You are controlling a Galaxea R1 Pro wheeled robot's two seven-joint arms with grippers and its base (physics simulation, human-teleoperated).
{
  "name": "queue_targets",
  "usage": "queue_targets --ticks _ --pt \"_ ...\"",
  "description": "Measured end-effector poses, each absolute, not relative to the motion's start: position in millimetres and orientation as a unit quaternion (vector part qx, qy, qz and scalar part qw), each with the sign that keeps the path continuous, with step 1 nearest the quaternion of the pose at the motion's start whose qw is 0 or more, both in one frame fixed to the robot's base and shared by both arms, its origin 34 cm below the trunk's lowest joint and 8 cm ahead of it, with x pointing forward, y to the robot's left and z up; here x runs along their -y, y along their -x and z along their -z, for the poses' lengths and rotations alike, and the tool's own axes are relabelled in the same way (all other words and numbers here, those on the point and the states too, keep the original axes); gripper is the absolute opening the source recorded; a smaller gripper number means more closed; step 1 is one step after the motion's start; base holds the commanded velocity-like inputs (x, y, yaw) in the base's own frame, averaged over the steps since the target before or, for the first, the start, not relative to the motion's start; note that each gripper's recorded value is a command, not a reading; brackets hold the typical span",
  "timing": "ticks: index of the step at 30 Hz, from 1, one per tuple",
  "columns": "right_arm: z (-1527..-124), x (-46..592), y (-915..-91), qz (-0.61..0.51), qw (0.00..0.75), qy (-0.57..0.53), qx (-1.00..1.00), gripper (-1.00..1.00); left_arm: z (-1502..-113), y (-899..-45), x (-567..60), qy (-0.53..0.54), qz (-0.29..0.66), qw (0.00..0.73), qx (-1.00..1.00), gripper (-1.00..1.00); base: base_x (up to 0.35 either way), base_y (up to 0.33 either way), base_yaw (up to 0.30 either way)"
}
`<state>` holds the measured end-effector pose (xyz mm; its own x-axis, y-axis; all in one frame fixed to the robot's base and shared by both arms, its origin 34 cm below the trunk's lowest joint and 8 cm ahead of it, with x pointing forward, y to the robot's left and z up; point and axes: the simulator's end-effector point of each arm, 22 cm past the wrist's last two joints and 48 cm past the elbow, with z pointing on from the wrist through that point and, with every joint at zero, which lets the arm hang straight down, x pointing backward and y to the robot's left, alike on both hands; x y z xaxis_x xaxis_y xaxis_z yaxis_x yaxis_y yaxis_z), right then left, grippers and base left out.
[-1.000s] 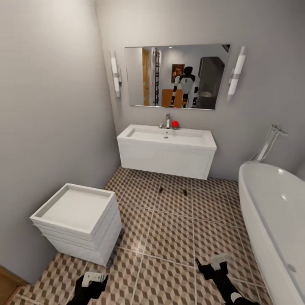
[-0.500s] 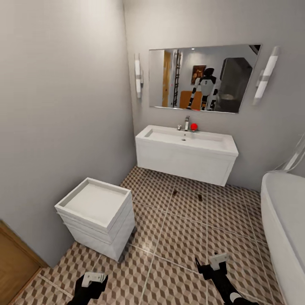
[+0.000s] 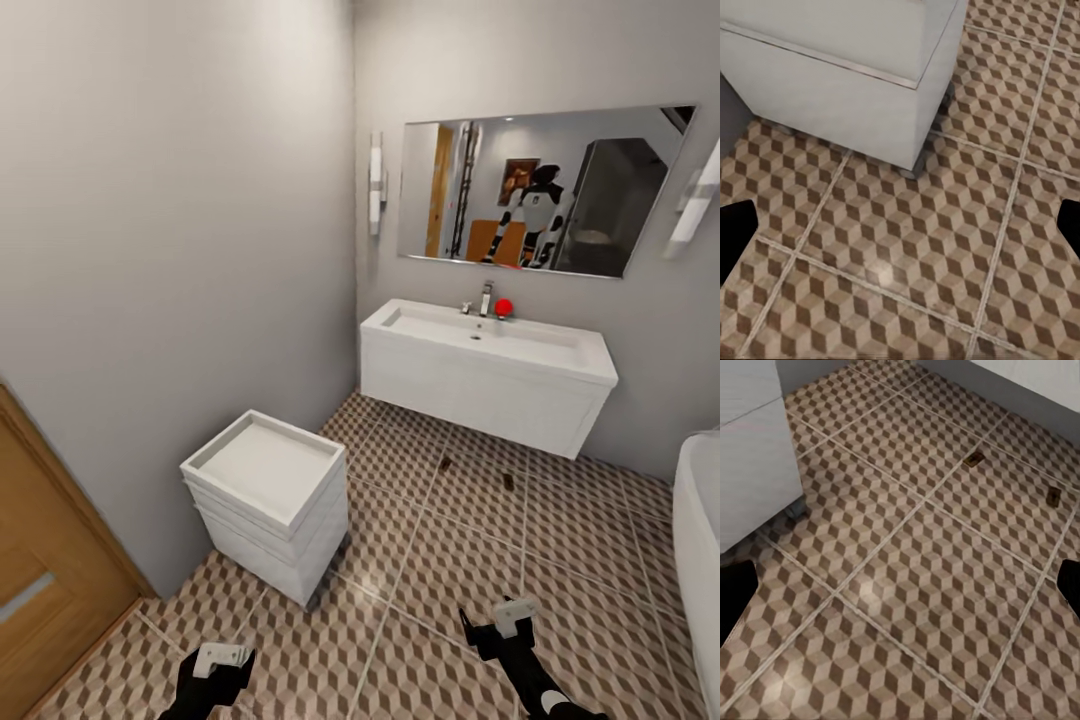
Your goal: Take the four mousetraps from the cabinet in the bathroom and place them on the bathroom floor. Make sure all four end up on the same floor surface, and ensure that at least two of them are either under or directly next to the same bathroom sink.
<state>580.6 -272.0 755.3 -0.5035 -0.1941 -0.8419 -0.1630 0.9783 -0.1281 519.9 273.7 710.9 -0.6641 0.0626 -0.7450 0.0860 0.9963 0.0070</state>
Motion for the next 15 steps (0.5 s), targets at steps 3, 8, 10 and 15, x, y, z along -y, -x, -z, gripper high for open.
queue_targets --ticks 3,8,10,15 --pt "-756.0 271.4 -581.0 0.016 0.488 0.103 -0.867 1.00 -711.5 -520.3 -273.6 -0.041 0.014 0.408 -0.912 1.00 -0.115 0.000 0.274" --pt "-757.5 271.7 -581.9 0.017 0.490 0.101 -0.866 1.00 -712.6 -520.9 -273.5 -0.041 0.014 0.410 -0.911 1.00 -0.122 0.000 0.275" --pt "-758.2 272.2 -582.4 0.019 0.491 0.100 -0.865 1.00 -713.1 -521.5 -273.5 -0.041 0.014 0.410 -0.911 1.00 -0.123 0.000 0.275" --pt "-759.9 274.1 -583.4 0.024 0.492 0.097 -0.865 1.00 -714.3 -522.2 -273.7 -0.041 0.014 0.412 -0.910 1.00 -0.124 0.000 0.275"
